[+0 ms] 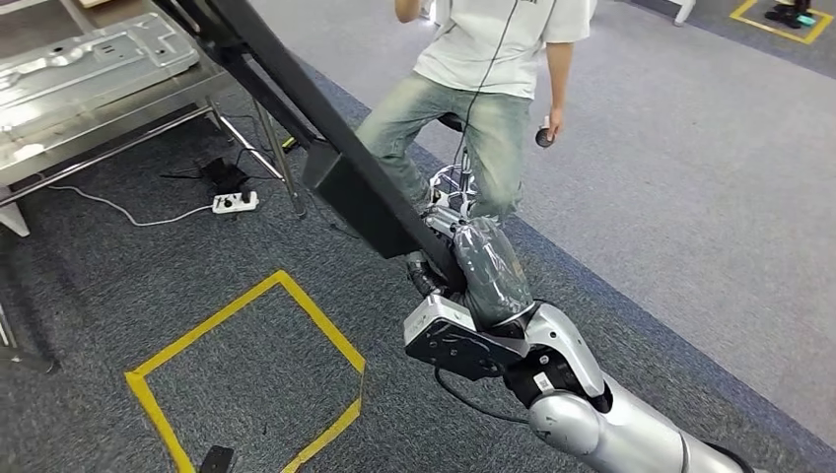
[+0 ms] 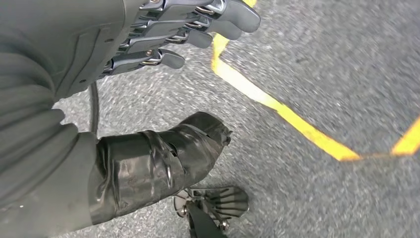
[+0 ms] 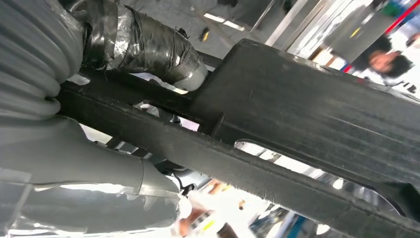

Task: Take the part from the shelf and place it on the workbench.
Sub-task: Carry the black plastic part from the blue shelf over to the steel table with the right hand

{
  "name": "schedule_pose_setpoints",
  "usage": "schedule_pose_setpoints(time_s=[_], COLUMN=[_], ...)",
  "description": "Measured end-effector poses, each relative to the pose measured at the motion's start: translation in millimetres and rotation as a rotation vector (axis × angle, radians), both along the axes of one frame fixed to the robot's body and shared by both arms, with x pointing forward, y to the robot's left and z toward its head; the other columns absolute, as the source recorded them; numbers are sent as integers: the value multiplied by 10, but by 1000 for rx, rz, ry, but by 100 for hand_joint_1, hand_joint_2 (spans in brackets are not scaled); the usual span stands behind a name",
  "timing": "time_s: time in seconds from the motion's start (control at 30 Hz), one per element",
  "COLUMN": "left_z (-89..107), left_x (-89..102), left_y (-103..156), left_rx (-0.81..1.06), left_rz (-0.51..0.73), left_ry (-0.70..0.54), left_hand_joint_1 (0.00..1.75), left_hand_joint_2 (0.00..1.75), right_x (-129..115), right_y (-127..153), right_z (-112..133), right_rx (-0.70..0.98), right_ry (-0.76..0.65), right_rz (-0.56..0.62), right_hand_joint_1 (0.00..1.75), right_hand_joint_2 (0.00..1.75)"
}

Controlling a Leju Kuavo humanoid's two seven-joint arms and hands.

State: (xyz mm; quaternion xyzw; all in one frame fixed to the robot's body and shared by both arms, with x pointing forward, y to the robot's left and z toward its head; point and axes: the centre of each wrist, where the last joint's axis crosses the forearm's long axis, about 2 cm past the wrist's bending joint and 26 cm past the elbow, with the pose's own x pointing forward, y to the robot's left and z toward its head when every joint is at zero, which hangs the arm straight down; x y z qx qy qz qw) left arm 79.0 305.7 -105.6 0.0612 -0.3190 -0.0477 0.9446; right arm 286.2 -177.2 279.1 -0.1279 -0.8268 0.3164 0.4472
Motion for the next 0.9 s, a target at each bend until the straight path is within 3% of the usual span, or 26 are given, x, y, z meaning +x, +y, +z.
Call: schedule_pose_setpoints(time_s=[0.9], left_z=[8], left_x=[31], left_y=[63], left_rx=[8], left_rz=[-20], left_ry=[-2], left_hand_joint_1=[0], left_hand_joint_2=[175], right_x=[-14], right_y=[6], right_z=[13], right_rx=[-11], right_ry=[-24], right_rz=[-6], right_hand_joint_1=[173], right_hand_joint_2=[175])
